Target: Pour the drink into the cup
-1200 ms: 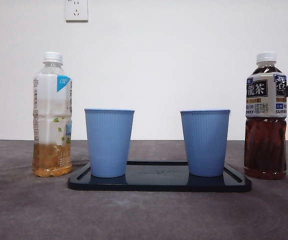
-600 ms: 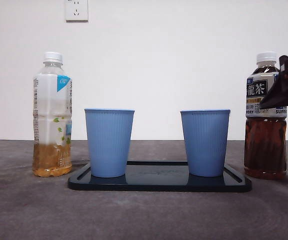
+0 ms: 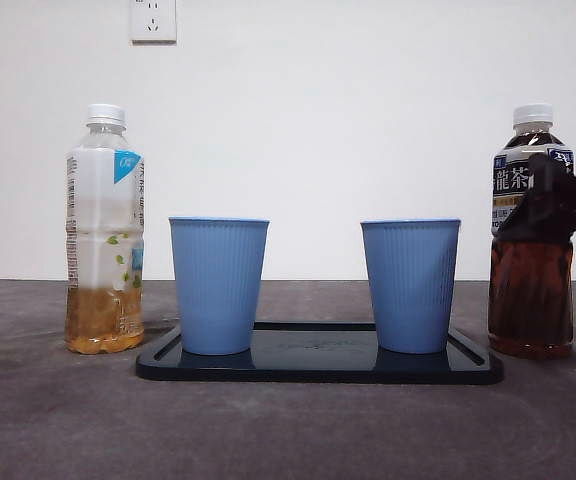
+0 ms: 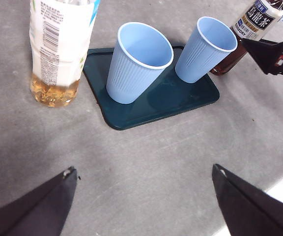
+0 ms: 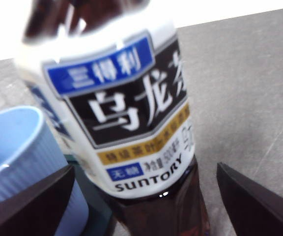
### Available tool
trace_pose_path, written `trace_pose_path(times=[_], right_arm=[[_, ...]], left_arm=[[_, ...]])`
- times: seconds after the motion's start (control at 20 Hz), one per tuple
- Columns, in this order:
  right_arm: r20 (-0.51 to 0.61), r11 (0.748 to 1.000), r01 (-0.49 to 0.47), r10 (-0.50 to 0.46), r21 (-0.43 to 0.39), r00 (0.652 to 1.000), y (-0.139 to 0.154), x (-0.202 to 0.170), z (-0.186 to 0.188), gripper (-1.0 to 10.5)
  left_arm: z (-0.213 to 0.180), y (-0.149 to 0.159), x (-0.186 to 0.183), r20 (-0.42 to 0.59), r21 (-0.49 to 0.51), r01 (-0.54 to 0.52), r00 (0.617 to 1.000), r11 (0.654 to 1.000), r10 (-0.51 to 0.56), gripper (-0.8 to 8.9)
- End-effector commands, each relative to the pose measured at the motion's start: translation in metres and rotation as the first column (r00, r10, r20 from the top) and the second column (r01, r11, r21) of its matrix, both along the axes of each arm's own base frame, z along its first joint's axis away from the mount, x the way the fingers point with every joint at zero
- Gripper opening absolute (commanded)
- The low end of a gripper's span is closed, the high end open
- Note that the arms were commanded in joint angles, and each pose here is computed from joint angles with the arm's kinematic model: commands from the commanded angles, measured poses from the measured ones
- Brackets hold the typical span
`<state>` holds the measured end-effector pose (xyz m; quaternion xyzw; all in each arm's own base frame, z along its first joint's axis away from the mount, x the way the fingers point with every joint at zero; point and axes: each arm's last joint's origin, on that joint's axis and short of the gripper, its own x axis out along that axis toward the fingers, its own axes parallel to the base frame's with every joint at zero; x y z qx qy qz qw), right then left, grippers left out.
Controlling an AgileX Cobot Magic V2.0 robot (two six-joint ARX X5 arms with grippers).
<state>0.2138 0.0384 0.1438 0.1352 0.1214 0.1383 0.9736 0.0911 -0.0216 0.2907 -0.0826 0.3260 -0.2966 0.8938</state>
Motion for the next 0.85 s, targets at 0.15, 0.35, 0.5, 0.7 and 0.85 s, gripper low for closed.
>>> trace_pose_path(times=[0.15, 0.35, 0.5, 0.7, 0.85], right_arm=[[0.014, 1.000, -0.005, 0.006, -0.028, 1.000, 0.004, 0.018, -0.001, 4.6], [0.021, 0.999, 0.013, -0.012, -0.035, 1.000, 0.005, 0.029, -0.002, 4.6], [0.030, 0.999, 0.010, -0.009, -0.045, 1.000, 0.006, 0.035, -0.002, 4.4], [0.047, 0.999, 0.007, -0.005, -0.045, 0.999, 0.007, 0.038, 0.000, 2.2], [0.059, 0.999, -0.019, 0.021, -0.038, 0.998, 0.007, 0.037, 0.002, 1.3]], left_arm=[[0.007, 0.000, 0.000, 0.029, 0.000, 0.007, 1.000, 1.000, -0.007, 4.46], [0.007, 0.000, 0.000, 0.028, 0.000, 0.007, 1.000, 1.000, -0.007, 4.46], [0.007, 0.000, 0.000, 0.028, 0.000, 0.007, 1.000, 1.000, -0.007, 4.46], [0.007, 0.000, 0.000, 0.029, 0.001, 0.007, 1.000, 1.000, -0.007, 4.45], [0.007, 0.000, 0.000, 0.031, 0.003, 0.008, 0.999, 1.000, -0.008, 4.45]])
